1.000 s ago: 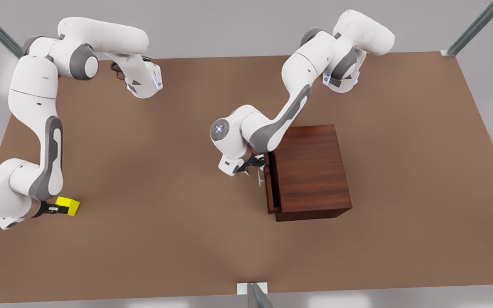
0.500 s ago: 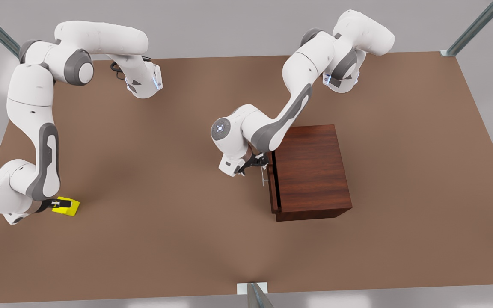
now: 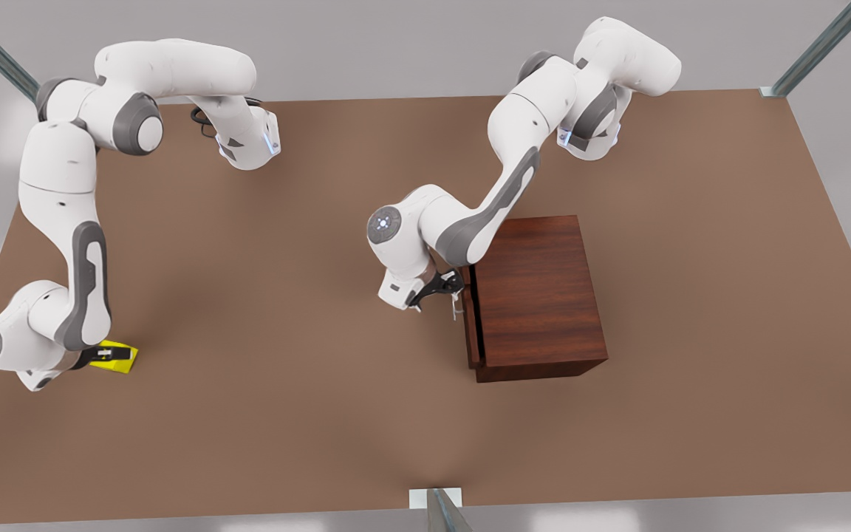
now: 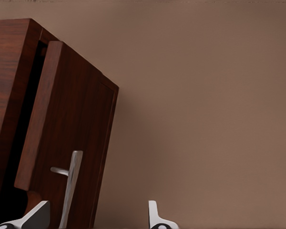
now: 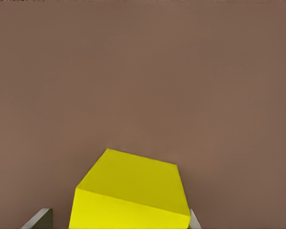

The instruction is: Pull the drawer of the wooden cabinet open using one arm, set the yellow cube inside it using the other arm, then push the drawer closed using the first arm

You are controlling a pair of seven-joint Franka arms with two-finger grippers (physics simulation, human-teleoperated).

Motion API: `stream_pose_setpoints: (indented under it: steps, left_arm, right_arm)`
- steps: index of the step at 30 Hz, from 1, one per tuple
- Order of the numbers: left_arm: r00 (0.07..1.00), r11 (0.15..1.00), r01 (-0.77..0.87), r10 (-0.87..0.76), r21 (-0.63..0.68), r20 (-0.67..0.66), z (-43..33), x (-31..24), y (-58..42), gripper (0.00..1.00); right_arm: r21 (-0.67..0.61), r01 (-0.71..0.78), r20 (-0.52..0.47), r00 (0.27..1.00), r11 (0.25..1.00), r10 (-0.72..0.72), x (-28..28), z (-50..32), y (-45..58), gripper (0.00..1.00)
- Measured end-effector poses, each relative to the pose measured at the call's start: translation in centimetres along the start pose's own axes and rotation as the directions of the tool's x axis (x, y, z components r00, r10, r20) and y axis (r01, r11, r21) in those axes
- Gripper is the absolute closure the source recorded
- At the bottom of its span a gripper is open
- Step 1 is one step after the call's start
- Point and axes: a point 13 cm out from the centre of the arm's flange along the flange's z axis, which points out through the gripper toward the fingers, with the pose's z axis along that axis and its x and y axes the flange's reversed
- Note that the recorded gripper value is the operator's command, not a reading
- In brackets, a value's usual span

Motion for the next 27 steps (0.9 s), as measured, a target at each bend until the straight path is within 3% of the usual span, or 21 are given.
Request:
stream_pose_setpoints:
  steps: [11, 13, 16, 22, 27]
  left_arm:
    - [1.0, 1.0, 0.006, -0.006, -0.004, 0.003, 0.9, -0.2, -0.1, 0.13]
    - [1.0, 1.0, 0.006, -0.006, -0.002, 0.004, 0.9, -0.2, -0.2, 0.13]
    - [1.0, 1.0, 0.002, -0.002, 0.0, 0.01, 0.7, 0.2, -0.6, 0.11]
    - [1.0, 1.0, -0.008, 0.008, 0.009, 0.02, 0.6, 1.1, -1.7, 0.11]
    - [1.0, 1.0, -0.006, 0.006, 0.028, 0.019, 0.3, 1.6, -2.4, 0.11]
  right_arm:
    - [0.033, 0.033, 0.053, 0.998, 0.999, -0.034, -1.6, 1.7, -0.3, 0.01]
    - [0.034, 0.035, 0.056, 0.998, 0.999, -0.037, -1.7, 1.8, -0.4, 0.31]
    - [0.033, 0.043, 0.061, 0.997, 0.999, -0.045, -1.7, 1.5, -0.5, 0.46]
    - [0.024, 0.086, 0.062, 0.994, 0.996, -0.087, -2.1, -1.6, 1.0, 0.47]
    - [0.027, 0.241, 0.063, 0.968, 0.97, -0.242, -5.6, -6.3, 11.5, 0.46]
